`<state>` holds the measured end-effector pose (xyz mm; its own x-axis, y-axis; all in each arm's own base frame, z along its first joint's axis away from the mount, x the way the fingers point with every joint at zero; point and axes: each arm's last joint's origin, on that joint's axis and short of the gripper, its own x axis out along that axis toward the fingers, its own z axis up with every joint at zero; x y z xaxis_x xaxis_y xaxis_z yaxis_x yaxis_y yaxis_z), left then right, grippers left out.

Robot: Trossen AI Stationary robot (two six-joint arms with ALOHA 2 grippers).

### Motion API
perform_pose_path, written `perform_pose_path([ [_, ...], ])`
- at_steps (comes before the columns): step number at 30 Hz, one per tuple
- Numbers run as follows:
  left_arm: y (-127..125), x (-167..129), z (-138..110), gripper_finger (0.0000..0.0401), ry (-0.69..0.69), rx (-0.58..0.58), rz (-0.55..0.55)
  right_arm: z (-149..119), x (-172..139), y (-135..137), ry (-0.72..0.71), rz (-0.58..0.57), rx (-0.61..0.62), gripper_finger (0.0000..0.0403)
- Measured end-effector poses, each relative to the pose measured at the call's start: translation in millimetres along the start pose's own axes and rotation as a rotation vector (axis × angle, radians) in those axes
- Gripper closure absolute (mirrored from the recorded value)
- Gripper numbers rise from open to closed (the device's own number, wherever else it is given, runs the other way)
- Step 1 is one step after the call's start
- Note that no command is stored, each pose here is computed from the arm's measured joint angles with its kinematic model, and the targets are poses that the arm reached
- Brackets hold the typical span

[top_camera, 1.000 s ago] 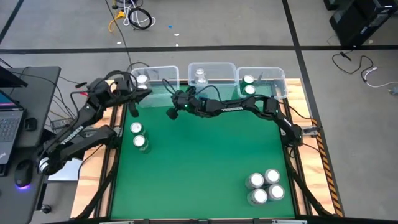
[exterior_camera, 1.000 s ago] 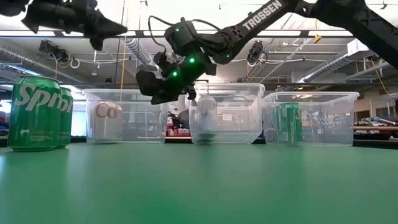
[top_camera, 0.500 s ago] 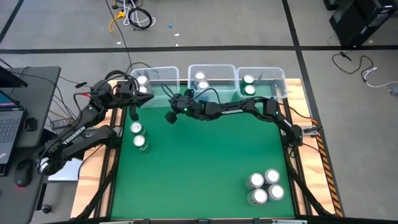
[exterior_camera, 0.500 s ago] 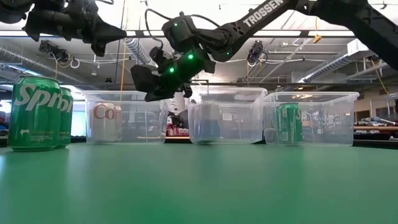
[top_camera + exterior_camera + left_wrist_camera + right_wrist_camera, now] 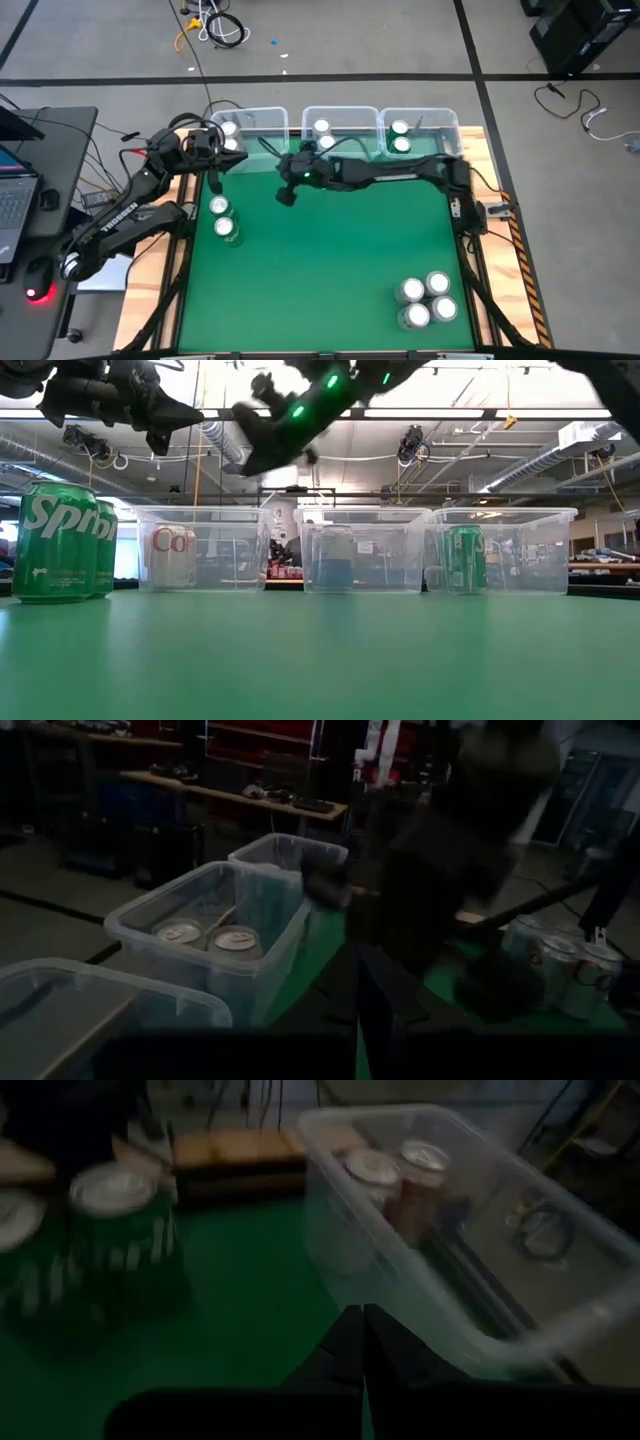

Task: Sort soda cans
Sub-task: Adjust the blue white soda can in the middle transparent bin

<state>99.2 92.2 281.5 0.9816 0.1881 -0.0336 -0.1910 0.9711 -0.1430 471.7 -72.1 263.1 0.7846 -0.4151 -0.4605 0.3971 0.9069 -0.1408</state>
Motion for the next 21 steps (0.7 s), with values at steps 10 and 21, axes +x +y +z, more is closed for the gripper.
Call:
perform_pose_path([
  [10, -6, 3, 0, 0.0397, 0.004, 0.04, -0.073, 10, -87, -116, 0.375, -0.163, 0.03, 0.0403],
  [21, -12, 7, -1, 0.0397, 0.008, 0.088, -0.109, -49, -59, -163, 0.575, -0.114, 0.182, 0.0403],
])
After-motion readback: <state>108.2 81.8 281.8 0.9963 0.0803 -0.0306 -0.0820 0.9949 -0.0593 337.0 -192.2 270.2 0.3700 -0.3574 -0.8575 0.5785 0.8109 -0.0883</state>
